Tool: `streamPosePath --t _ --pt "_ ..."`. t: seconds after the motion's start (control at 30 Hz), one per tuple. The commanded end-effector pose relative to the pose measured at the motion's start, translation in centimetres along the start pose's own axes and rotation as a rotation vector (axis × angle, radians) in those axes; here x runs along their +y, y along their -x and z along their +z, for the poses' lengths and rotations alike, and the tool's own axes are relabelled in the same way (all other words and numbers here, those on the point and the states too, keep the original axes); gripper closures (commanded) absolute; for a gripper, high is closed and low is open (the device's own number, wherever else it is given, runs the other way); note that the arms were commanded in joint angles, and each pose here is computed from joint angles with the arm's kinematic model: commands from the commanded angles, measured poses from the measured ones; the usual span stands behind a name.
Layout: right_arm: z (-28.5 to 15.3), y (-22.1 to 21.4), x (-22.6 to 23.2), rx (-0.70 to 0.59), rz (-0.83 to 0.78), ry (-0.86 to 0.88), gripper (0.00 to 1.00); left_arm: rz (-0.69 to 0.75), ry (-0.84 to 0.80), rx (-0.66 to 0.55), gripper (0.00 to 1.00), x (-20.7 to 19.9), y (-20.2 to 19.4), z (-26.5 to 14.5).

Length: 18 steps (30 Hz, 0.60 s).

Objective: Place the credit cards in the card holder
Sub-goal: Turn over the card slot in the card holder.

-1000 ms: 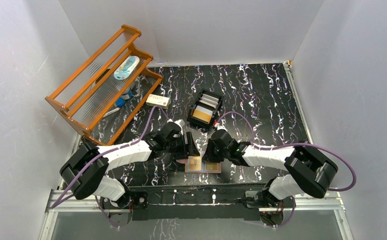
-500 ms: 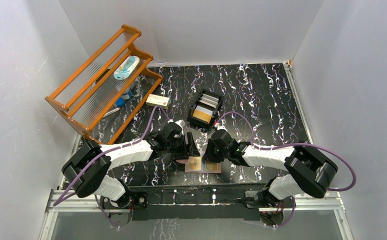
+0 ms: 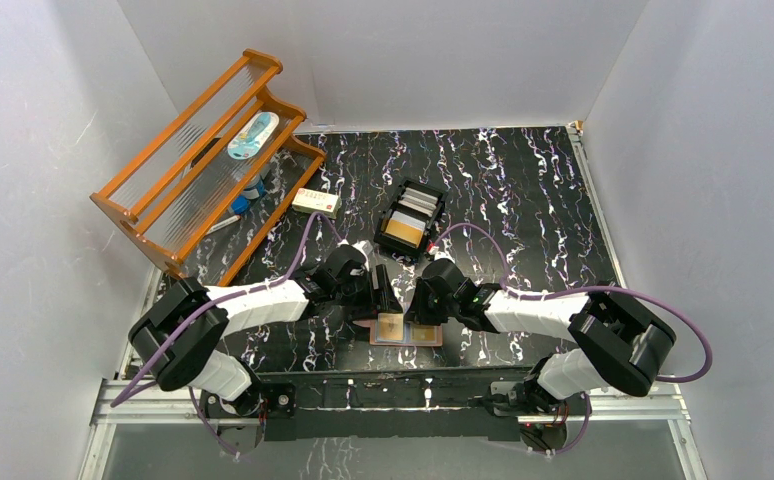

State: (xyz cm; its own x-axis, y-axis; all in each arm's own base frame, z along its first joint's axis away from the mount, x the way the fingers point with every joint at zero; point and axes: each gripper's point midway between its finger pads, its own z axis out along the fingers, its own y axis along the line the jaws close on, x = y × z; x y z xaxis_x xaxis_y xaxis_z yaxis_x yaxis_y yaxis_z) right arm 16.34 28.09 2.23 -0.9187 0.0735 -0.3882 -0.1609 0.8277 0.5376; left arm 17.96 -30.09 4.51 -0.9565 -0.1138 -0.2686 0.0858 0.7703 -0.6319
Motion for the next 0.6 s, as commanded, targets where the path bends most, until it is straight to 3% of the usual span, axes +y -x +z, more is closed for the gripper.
streamPosePath --t 0.0,0.2,0.57 --pt "0.7 -1.3 -2.0 0.039 -0.022 -0.07 0.85 -0.013 -0.091 0.019 0.34 -2.2 -0.5 -0.7" --pt "0.7 -1.2 -1.8 0.037 -0.021 -0.065 0.85 -0.032 -0.168 0.009 0.35 -4.1 -0.4 -1.5" --pt "0.0 -0.5 -1.4 0.012 -0.031 -0.06 0.85 -0.017 -0.16 -0.008 0.36 -4.4 -0.1 -1.8"
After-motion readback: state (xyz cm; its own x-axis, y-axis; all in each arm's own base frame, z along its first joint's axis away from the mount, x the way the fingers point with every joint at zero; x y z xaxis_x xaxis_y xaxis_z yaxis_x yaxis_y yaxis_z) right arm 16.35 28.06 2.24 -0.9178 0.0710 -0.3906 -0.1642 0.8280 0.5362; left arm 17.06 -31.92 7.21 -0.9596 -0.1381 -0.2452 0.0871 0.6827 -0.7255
